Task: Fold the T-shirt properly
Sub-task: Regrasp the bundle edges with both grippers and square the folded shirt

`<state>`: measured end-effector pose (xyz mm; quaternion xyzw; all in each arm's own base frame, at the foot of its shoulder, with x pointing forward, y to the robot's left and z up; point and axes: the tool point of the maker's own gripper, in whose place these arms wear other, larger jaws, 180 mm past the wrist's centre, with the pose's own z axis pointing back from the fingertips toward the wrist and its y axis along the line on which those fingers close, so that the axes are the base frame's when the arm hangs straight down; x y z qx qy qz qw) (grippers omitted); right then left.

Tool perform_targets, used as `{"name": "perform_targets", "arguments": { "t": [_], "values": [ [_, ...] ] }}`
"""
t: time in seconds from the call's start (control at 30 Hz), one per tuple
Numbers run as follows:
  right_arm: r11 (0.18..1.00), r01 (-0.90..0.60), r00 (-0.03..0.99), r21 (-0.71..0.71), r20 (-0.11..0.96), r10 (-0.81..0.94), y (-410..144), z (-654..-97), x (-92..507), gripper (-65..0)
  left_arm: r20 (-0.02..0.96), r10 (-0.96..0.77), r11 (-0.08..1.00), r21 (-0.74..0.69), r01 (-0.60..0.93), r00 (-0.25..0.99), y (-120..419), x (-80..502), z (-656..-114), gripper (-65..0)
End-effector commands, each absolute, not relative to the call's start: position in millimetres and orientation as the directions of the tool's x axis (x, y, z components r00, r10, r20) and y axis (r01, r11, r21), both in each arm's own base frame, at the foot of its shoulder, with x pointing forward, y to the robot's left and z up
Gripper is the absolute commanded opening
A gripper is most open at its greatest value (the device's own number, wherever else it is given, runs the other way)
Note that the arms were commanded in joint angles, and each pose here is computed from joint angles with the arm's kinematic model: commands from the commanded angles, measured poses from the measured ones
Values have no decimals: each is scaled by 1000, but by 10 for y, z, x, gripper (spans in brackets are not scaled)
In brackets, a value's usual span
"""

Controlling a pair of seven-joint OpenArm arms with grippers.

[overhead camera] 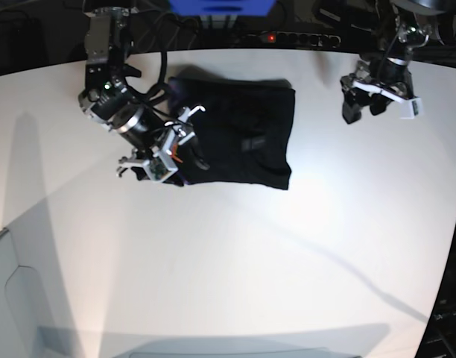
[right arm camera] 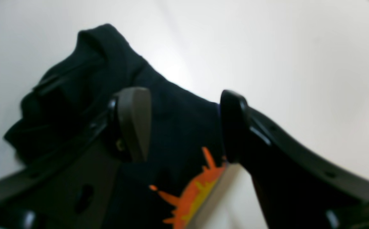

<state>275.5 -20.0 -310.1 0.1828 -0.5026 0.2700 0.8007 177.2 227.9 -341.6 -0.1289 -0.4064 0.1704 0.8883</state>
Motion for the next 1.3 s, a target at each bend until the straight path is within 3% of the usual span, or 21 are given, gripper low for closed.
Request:
{"name": "perform_targets", "arguments": {
  "t": [0.0, 0.3, 0.7, 1.1, 1.27],
  "values": [
    [785, -619, 311, 33, 928, 206, -140, -2960, 2781, -296, 691, 404, 909, -377, -178, 599, 2250, 1802, -3344, -219],
    [786, -617, 323, 35, 922, 213, -155, -2999, 2749, -296, 587, 394, 845, -535, -27, 707, 1279, 1864, -3496, -219],
    [782, -623, 328, 12, 912, 248, -228, -3049, 2736, -296, 639, 219, 772, -576, 269, 737, 113, 2057, -3329, -219],
    [783, -622, 337, -5, 901, 273, -322, -3105, 2710, -297, 730, 205, 769, -532, 353, 652, -15, 2466, -3060, -219],
    [798, -602, 347, -5, 899, 268, -399, -3119, 2718, -298, 717, 210, 769, -541, 340, 665, -44, 2773, -3203, -219]
  ]
}}
